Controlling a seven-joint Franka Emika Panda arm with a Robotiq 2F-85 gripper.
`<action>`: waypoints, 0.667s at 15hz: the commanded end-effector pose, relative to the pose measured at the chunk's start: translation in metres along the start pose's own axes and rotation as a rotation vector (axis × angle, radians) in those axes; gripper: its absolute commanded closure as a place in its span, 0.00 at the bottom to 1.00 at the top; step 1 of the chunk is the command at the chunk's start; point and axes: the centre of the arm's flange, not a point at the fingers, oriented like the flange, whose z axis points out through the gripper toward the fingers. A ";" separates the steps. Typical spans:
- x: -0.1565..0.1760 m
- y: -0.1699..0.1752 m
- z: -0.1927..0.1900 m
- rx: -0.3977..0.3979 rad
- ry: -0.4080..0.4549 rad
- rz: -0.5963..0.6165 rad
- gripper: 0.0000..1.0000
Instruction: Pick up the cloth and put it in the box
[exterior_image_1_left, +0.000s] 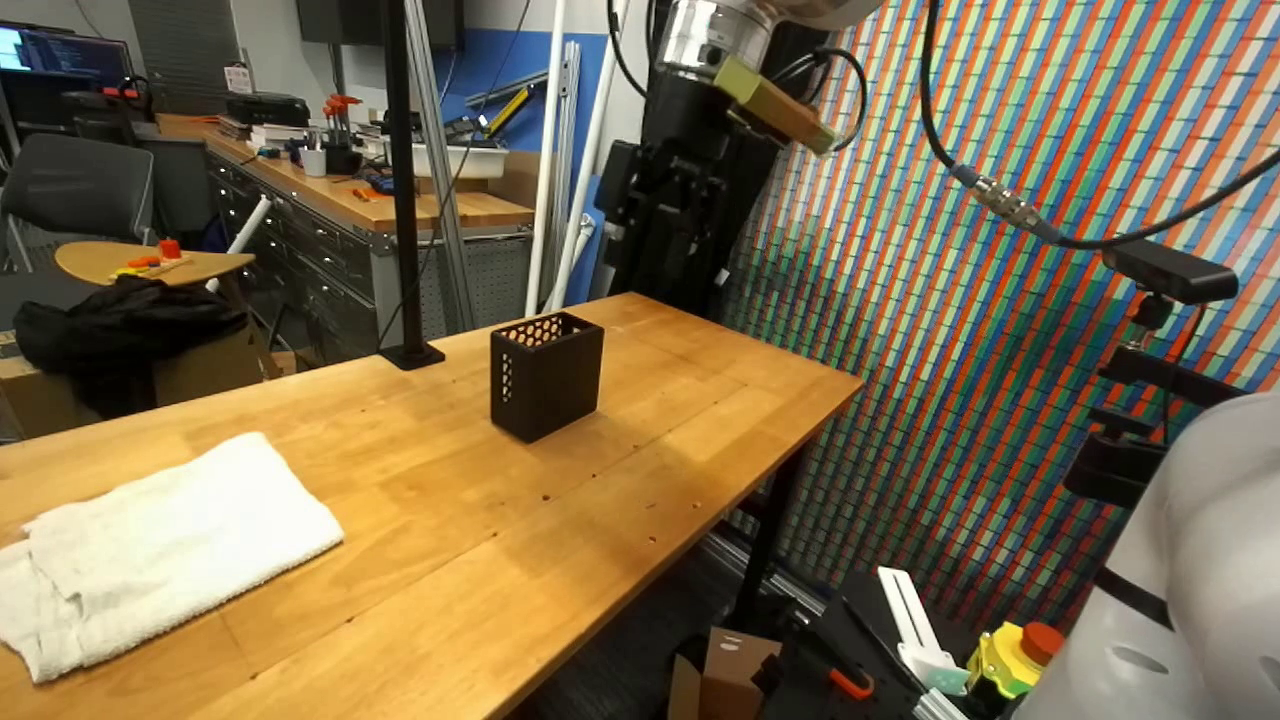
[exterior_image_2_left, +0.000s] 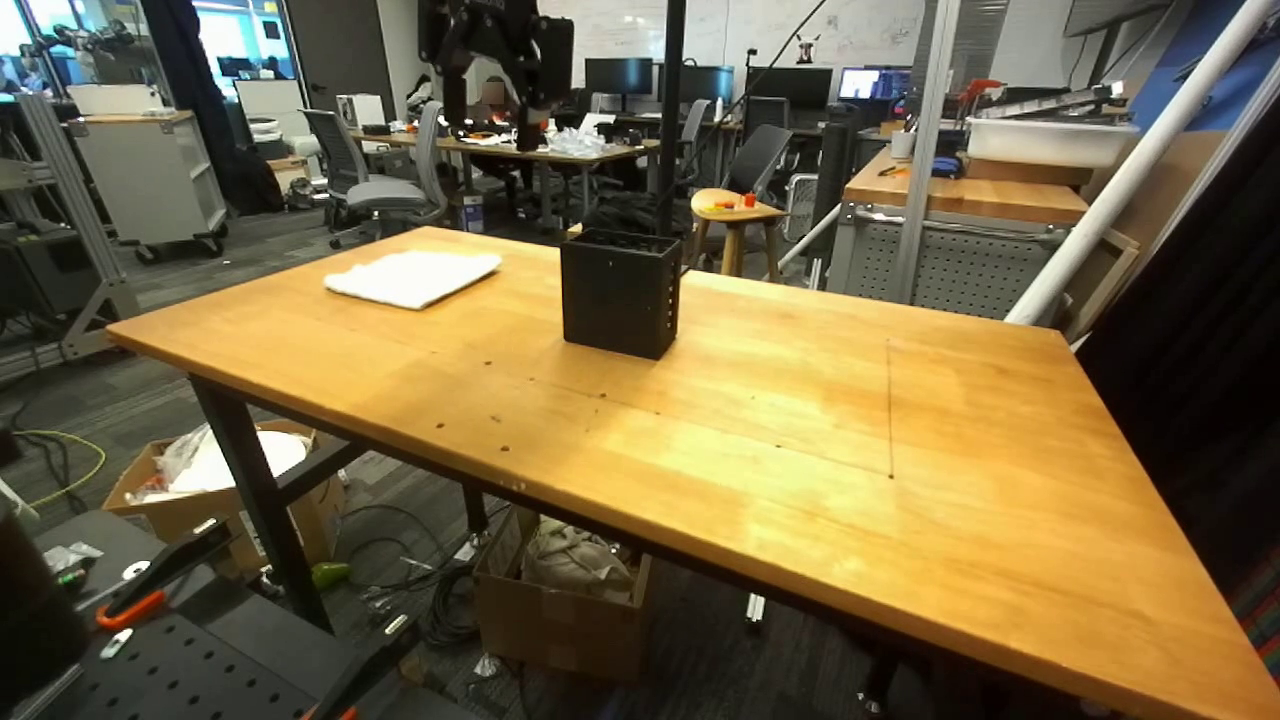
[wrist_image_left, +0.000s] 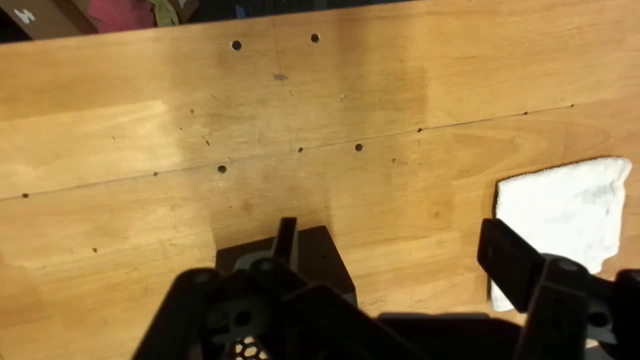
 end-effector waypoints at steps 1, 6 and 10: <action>0.055 -0.050 0.005 -0.025 0.043 -0.078 0.00; 0.115 -0.153 0.032 -0.107 0.062 -0.216 0.00; 0.143 -0.231 0.065 -0.167 0.064 -0.313 0.00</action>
